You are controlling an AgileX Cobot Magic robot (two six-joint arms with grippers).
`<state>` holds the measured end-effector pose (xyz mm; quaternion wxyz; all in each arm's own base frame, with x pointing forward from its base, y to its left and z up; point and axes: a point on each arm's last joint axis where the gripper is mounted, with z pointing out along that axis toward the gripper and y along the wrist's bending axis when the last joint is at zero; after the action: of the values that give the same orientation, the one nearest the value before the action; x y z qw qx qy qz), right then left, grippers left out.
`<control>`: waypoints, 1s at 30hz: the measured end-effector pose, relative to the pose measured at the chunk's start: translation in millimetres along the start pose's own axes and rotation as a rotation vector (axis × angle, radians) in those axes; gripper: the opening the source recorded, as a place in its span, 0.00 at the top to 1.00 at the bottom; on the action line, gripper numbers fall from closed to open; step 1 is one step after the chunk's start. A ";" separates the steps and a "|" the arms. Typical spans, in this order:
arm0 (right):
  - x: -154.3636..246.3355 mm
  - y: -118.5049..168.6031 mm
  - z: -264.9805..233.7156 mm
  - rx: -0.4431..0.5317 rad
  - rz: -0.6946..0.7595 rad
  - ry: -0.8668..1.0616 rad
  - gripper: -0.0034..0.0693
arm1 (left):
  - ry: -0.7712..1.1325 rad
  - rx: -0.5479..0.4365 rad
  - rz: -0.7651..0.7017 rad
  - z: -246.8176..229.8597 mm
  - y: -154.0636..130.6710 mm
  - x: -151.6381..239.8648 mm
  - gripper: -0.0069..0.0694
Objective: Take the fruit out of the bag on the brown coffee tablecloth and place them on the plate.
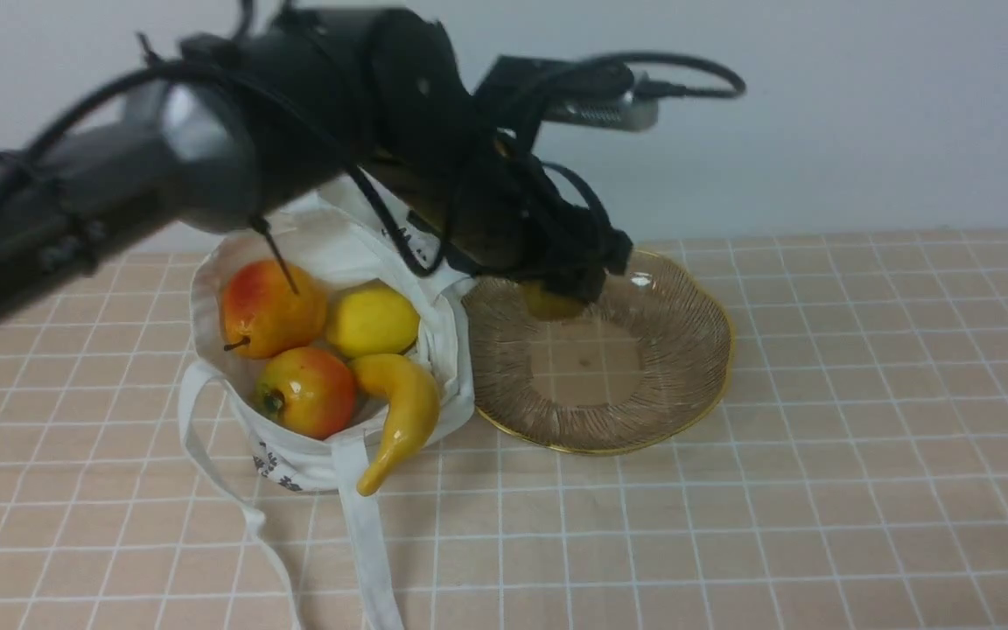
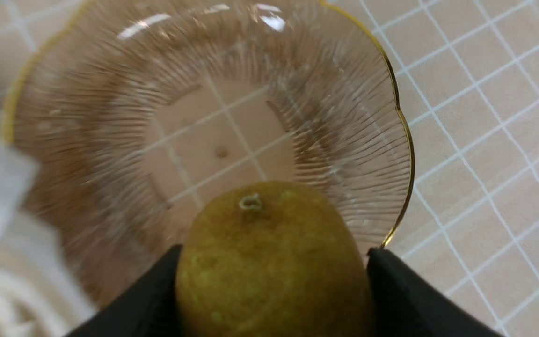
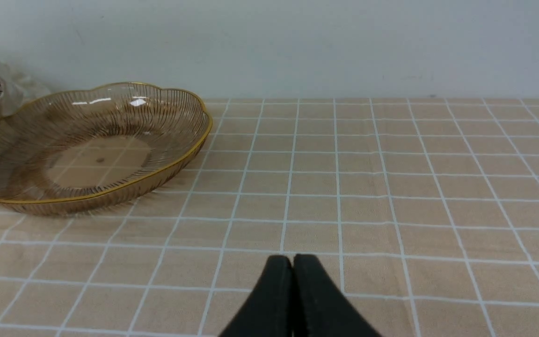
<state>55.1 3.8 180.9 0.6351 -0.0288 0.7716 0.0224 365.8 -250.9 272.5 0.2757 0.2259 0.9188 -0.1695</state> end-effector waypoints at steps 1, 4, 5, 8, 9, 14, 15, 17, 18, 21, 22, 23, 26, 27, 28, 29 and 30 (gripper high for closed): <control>0.0 0.0 0.0 0.000 0.000 0.000 0.97 | 0.004 0.002 -0.007 13.5 -2.3 1.9 0.37; 0.0 0.0 0.0 0.000 0.000 0.000 0.97 | -0.009 0.009 -0.004 42.7 -8.9 2.9 0.37; 0.0 0.0 0.0 0.000 0.000 0.000 0.97 | -0.019 0.010 -0.006 50.0 -9.5 2.4 0.37; 0.0 0.0 0.0 0.000 0.000 0.000 0.97 | -0.048 0.006 -0.009 65.7 -7.8 1.5 0.33; 0.0 0.0 0.0 0.000 0.000 0.000 0.97 | -0.056 0.005 -0.010 71.1 -6.8 2.1 0.29; 0.0 0.0 0.0 0.000 0.000 0.000 0.97 | -0.054 -0.003 -0.016 91.9 -2.7 8.4 0.08; 0.0 0.0 0.0 0.000 0.000 0.000 0.97 | -0.051 -0.004 -0.017 93.6 -2.3 9.2 0.05; 0.0 0.0 0.0 0.000 0.000 0.000 0.97 | -0.048 -0.005 -0.017 94.8 -2.1 9.9 0.02; 0.0 0.0 0.0 0.000 0.000 0.000 0.97 | -0.047 -0.005 -0.016 94.8 -2.1 10.0 0.02; 0.0 0.0 0.0 0.000 0.000 0.000 0.97 | -0.043 -0.002 -0.015 86.6 -3.2 8.0 0.04; 0.0 0.0 0.0 0.000 0.000 0.000 0.97 | -0.039 -0.001 -0.014 82.6 -4.1 6.7 0.06; 0.0 0.0 0.0 0.000 0.000 0.000 0.97 | -0.039 0.002 -0.011 72.5 -5.5 3.7 0.11; 0.0 0.0 0.0 0.000 0.000 0.000 0.97 | -0.043 0.008 -0.002 39.2 -9.4 -4.8 0.29; 0.0 0.0 0.0 0.000 0.000 0.000 0.97 | -0.043 0.010 0.000 25.8 -10.1 -7.4 0.39; 0.0 0.0 0.0 0.000 0.000 0.000 0.97 | -0.041 0.011 0.008 0.5 -11.4 -11.1 0.54; 0.0 0.0 0.0 0.000 0.000 0.000 0.97 | -0.041 0.008 0.019 -15.5 -11.7 -12.8 0.63; 0.0 0.0 0.0 0.000 0.000 0.000 0.97 | -0.039 -0.002 0.036 -31.4 -11.7 -13.7 0.69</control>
<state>55.1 3.8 180.9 0.6351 -0.0288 0.7716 0.0224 356.6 -251.5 307.6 0.2967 0.2389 0.9092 -0.1678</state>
